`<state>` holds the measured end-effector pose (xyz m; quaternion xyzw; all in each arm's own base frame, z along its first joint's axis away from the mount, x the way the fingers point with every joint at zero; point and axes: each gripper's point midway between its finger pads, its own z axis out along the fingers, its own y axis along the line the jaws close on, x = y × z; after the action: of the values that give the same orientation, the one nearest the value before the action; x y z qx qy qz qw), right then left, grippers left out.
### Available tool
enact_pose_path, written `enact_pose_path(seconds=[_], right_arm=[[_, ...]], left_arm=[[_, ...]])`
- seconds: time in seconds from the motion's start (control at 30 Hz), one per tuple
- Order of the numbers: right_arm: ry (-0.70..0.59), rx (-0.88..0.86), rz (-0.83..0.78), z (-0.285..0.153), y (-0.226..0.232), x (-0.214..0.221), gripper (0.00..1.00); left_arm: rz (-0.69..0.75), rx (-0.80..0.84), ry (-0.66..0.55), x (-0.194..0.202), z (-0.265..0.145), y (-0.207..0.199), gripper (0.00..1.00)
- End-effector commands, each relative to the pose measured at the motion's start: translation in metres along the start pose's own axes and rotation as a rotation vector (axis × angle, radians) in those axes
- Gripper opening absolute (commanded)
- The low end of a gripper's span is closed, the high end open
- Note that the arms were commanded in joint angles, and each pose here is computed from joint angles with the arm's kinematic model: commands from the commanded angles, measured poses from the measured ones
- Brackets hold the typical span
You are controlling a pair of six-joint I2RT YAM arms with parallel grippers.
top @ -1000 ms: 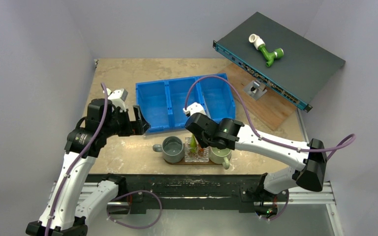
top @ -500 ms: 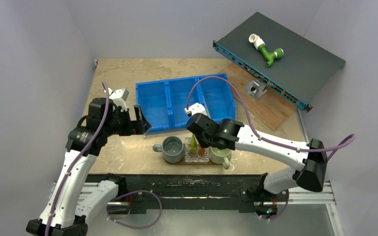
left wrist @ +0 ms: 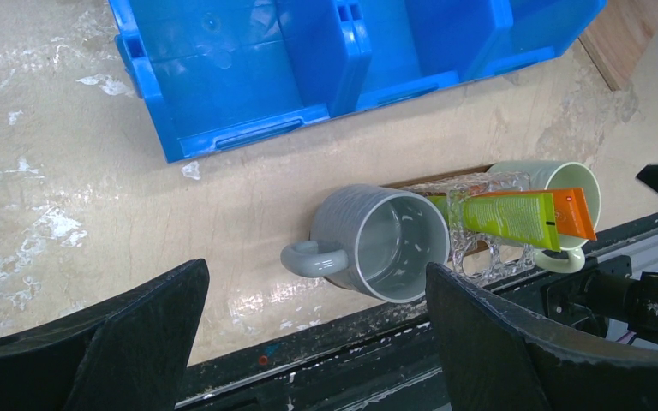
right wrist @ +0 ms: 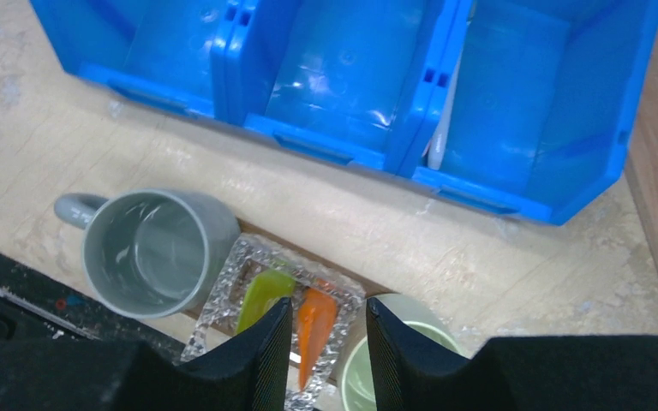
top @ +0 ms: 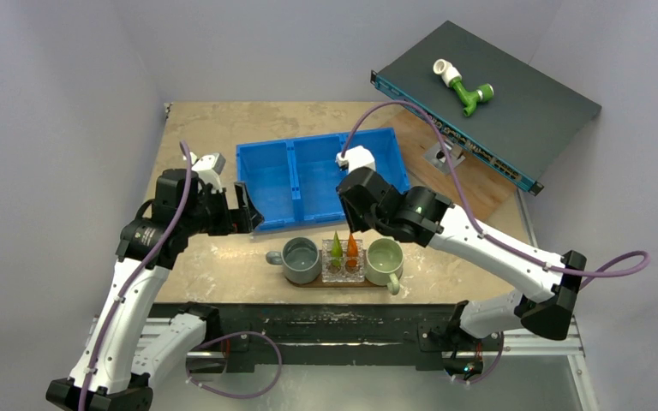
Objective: Prepare toiletry sets of a toothbrush and toothpaste on the tray
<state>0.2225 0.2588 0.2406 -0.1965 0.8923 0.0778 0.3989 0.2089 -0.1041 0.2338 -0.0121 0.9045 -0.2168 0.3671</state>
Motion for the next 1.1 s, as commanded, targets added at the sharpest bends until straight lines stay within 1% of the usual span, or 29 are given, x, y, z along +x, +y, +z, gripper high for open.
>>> enact_pose_path(seconds=[0.0,0.1,0.4,0.77,0.93,1.07], right_arm=[[-0.064,0.057,0.045,-0.001,-0.033,-0.031,0.39],[-0.077,0.094,0.055,0.008,-0.047,-0.043,0.40],[-0.075,0.100,0.148,0.060,-0.080,-0.058,0.39],[-0.016,0.169,0.278,0.139,-0.123,-0.039,0.36],[0.012,0.171,0.301,0.173,-0.132,-0.031,0.35],[0.064,0.155,0.310,0.201,-0.134,-0.018,0.35]], left_arm=[[0.018,0.023,-0.028,-0.008,0.002,-0.004,0.97],[0.023,0.030,-0.024,-0.008,0.004,-0.004,0.97],[0.045,0.067,-0.038,-0.004,0.006,-0.007,0.98],[0.055,0.113,-0.045,0.007,0.017,-0.008,0.98],[0.061,0.123,-0.046,0.012,0.023,-0.006,0.98],[0.063,0.123,-0.037,0.014,0.026,-0.005,0.98]])
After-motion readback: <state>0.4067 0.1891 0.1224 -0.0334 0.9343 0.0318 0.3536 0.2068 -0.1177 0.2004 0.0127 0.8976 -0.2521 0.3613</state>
